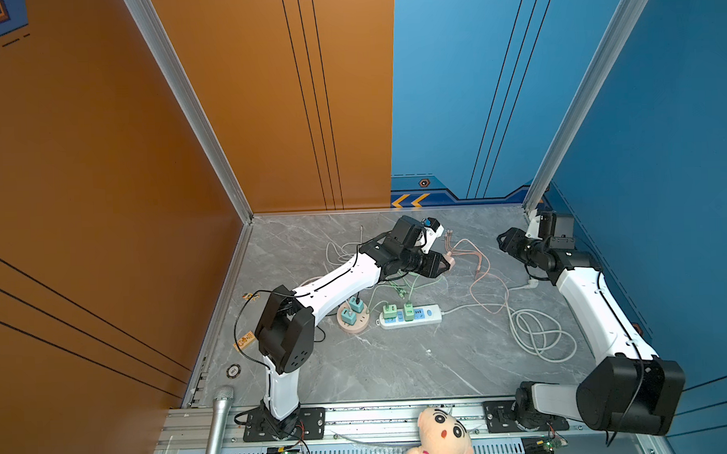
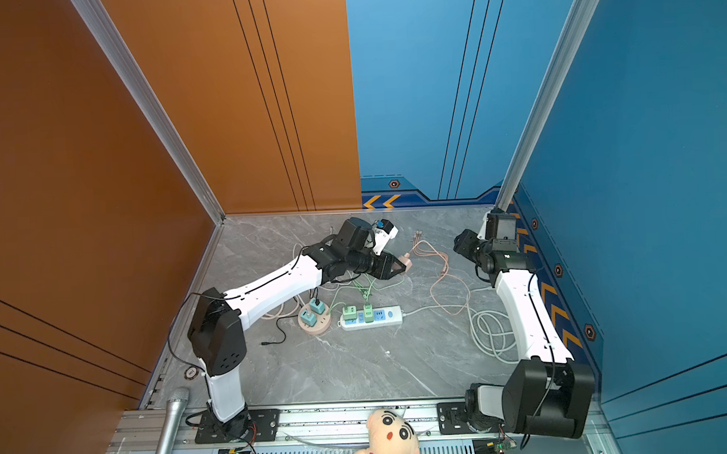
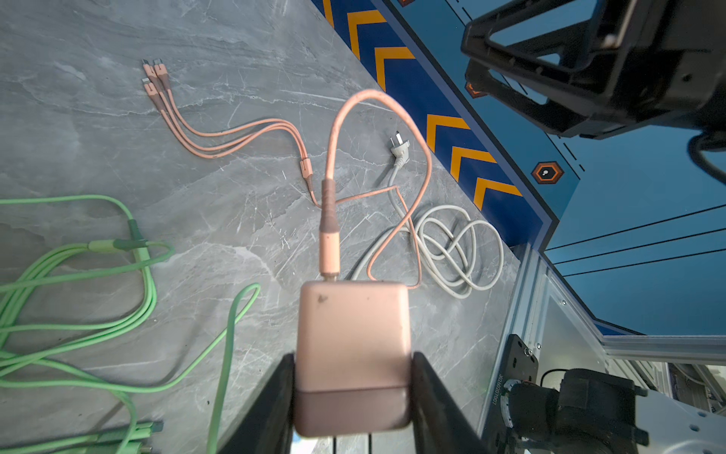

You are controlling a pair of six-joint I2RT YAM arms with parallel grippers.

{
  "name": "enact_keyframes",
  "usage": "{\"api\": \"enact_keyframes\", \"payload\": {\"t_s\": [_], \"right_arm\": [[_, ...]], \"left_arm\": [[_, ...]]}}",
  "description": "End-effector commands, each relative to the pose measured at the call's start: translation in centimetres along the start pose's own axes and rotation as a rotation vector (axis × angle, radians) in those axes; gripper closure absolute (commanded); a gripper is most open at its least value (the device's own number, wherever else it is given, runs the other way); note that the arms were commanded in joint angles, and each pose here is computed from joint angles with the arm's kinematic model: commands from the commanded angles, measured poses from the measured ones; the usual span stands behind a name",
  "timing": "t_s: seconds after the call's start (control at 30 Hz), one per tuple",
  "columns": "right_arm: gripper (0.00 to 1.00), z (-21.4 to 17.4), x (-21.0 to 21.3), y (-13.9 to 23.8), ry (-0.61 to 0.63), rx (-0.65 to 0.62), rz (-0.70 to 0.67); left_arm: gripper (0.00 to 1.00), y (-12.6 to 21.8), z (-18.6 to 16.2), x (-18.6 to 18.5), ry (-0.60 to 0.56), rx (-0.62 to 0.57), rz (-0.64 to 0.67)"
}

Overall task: Insert the plug
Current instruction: 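Move the right gripper to the pink charger and close on it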

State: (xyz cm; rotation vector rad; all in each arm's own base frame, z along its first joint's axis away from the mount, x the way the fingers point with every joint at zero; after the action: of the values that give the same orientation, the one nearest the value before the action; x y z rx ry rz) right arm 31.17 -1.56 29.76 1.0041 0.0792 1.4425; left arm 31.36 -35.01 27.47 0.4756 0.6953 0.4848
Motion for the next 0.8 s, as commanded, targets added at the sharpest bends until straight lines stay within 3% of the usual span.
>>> {"api": "enact_keyframes", "payload": {"t_s": [0.0, 0.2, 0.53, 0.67, 0.77], "right_arm": [[0.45, -1.7, 1.2, 0.0, -0.072, 0.127, 0.211], [0.43, -3.4, 3.7, -0.4, -0.065, 0.213, 0.381], [0.46, -5.1, 4.7, -1.0, -0.049, 0.291, 0.422], [0.45, -5.0, 4.1, -0.1, -0.028, 0.247, 0.348], [0.43, -4.5, 3.0, 0.9, 0.036, 0.191, 0.174]], "left_arm": [[0.65, -0.8, -0.4, -0.3, -0.042, -0.001, 0.011], [0.66, -1.2, -0.4, -0.9, -0.066, -0.001, 0.013], [0.65, -0.6, -0.1, -0.8, -0.085, -0.022, 0.039], [0.66, -0.3, 0.0, -0.6, -0.085, -0.027, 0.058], [0.65, 0.0, 0.1, -0.3, -0.081, -0.034, 0.073]]}}
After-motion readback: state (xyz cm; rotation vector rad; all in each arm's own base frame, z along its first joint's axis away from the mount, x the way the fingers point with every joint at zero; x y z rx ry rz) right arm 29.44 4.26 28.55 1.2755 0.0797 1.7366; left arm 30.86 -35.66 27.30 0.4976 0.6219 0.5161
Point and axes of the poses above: each gripper's point midway between its finger pads, its own y axis back along the fingers, its own x axis along the line the jaws close on, z = x × y, the point moved 10 cm from there along y, back along the fingers, and after that the axes turned 1 degree about y, right-handed, at the moved point
